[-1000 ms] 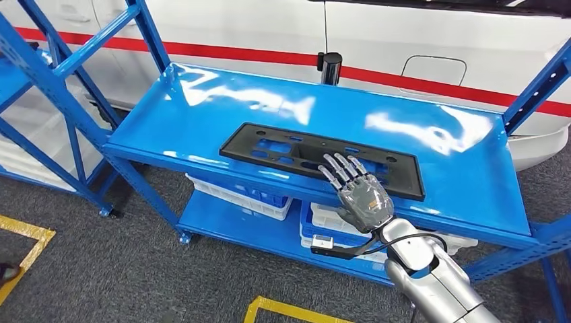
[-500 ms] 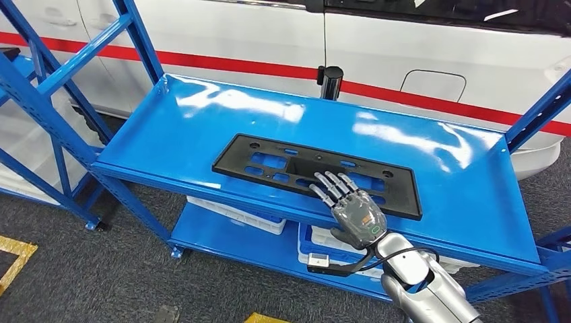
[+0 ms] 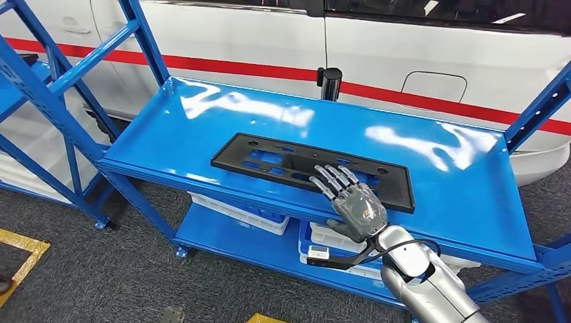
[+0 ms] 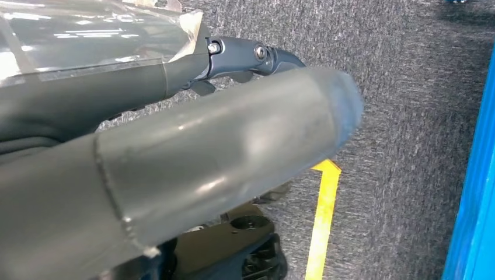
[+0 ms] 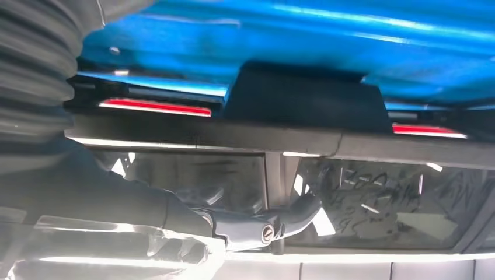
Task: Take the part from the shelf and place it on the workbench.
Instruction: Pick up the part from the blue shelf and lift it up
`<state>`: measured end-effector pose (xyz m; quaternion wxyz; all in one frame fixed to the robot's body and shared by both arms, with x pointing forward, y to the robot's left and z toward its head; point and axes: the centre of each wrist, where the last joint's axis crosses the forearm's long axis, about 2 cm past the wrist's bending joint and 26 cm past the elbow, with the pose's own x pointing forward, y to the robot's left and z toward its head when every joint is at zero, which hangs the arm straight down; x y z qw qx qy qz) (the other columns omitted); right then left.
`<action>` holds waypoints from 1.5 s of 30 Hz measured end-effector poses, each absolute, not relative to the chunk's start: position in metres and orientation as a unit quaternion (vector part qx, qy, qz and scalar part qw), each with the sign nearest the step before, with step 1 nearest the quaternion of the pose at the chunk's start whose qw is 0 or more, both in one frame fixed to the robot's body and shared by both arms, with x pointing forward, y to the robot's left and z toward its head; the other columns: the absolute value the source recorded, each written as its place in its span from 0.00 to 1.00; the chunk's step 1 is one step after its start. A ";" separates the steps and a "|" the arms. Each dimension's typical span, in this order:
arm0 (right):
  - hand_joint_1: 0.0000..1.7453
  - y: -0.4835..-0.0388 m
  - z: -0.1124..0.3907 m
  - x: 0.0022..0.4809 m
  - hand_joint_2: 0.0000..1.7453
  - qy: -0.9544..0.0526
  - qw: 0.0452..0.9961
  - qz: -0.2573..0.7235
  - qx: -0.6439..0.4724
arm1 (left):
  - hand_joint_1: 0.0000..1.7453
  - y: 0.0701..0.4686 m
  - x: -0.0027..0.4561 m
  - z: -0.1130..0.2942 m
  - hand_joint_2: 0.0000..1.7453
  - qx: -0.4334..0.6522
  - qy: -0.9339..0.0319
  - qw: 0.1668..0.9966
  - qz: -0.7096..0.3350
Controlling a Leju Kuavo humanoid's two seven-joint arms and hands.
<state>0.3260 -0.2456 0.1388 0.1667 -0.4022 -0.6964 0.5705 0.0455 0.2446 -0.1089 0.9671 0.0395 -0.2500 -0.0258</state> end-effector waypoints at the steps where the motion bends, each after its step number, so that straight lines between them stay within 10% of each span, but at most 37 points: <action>1: 0.67 -0.245 0.139 0.326 1.00 -0.696 0.168 0.572 -0.400 | 0.00 0.245 0.045 -0.109 0.00 0.039 -0.250 0.967 -0.026; 3: 0.52 -0.244 0.138 0.326 1.00 -0.696 0.171 0.574 -0.396 | 0.00 0.244 0.045 -0.109 0.00 0.040 -0.250 0.967 -0.026; 7: 0.87 -0.242 0.139 0.328 1.00 -0.695 0.169 0.577 -0.394 | 0.00 0.245 0.045 -0.109 0.00 0.041 -0.250 0.967 -0.029; 12: 0.97 -0.250 0.158 0.344 1.00 -0.696 0.158 0.567 -0.412 | 0.00 0.242 0.045 -0.109 0.00 0.043 -0.245 0.968 -0.030; 45: 0.97 -0.257 0.160 0.344 1.00 -0.689 0.158 0.568 -0.422 | 0.00 0.239 0.044 -0.109 0.00 0.033 -0.237 0.970 -0.040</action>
